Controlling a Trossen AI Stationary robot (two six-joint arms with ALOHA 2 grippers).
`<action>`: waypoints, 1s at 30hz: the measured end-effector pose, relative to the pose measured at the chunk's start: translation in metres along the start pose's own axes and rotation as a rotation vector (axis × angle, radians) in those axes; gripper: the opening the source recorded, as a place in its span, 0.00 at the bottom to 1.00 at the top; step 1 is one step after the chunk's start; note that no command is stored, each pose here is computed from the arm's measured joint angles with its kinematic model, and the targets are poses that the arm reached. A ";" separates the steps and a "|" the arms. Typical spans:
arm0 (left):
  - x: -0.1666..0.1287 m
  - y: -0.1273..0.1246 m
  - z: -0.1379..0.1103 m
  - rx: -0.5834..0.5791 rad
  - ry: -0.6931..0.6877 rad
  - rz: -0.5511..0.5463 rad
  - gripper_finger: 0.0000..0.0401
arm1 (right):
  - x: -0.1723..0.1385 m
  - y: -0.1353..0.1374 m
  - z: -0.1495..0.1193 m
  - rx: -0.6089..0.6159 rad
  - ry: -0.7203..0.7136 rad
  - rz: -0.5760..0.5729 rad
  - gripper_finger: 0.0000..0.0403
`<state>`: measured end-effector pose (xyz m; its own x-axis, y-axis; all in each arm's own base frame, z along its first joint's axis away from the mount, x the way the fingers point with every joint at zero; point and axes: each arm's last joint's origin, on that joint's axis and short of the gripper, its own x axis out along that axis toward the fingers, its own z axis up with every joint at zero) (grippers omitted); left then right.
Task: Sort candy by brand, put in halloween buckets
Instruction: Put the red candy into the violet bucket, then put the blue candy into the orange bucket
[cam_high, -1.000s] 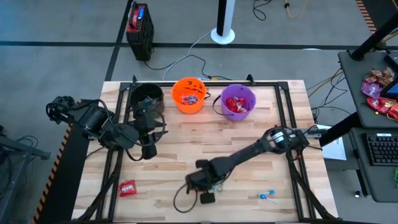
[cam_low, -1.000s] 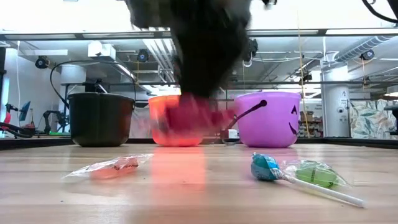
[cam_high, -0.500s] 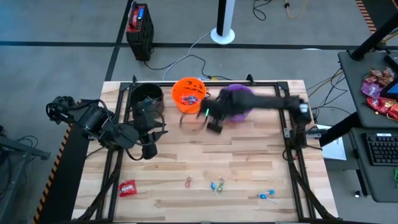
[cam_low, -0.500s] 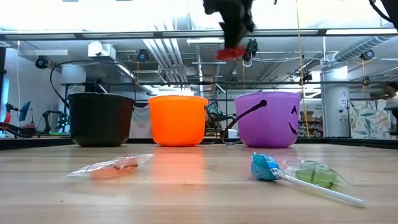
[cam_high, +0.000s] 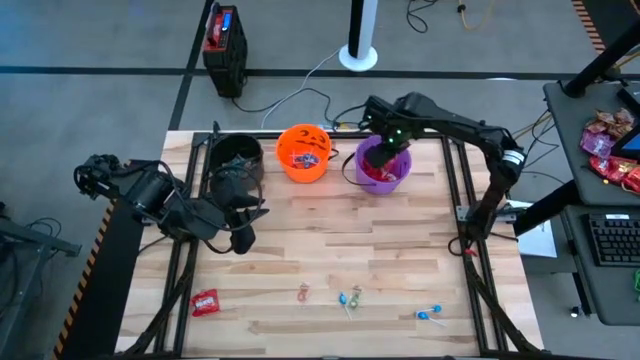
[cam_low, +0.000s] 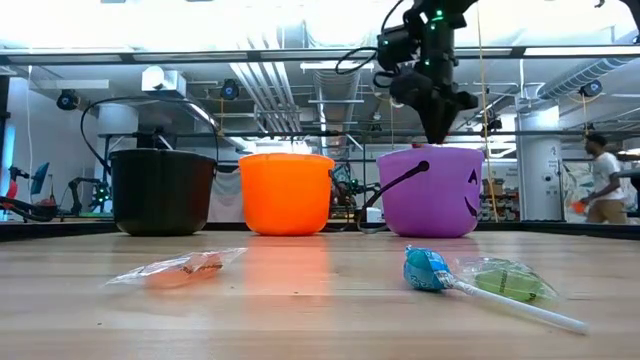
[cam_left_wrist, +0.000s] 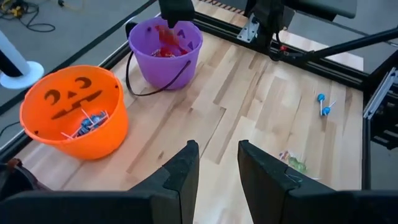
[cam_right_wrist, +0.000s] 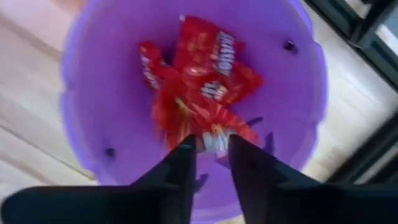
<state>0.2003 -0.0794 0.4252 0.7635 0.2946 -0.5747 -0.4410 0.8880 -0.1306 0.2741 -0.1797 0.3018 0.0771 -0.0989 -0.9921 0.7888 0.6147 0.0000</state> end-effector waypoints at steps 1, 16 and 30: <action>0.001 0.000 0.000 -0.004 0.001 0.002 0.24 | 0.001 -0.001 -0.001 -0.001 0.002 -0.013 0.25; 0.029 -0.008 0.000 0.099 0.067 0.053 0.24 | -0.069 0.061 -0.074 0.001 -0.120 0.224 0.55; 0.037 -0.003 0.004 0.302 0.095 0.054 0.24 | -0.038 0.214 -0.264 -0.145 0.288 0.292 0.52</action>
<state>0.2319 -0.0693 0.4074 0.6889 0.3230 -0.6489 -0.3089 0.9407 0.1402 0.2788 0.1621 0.3066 0.0949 0.3049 -0.9476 0.6634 0.6904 0.2886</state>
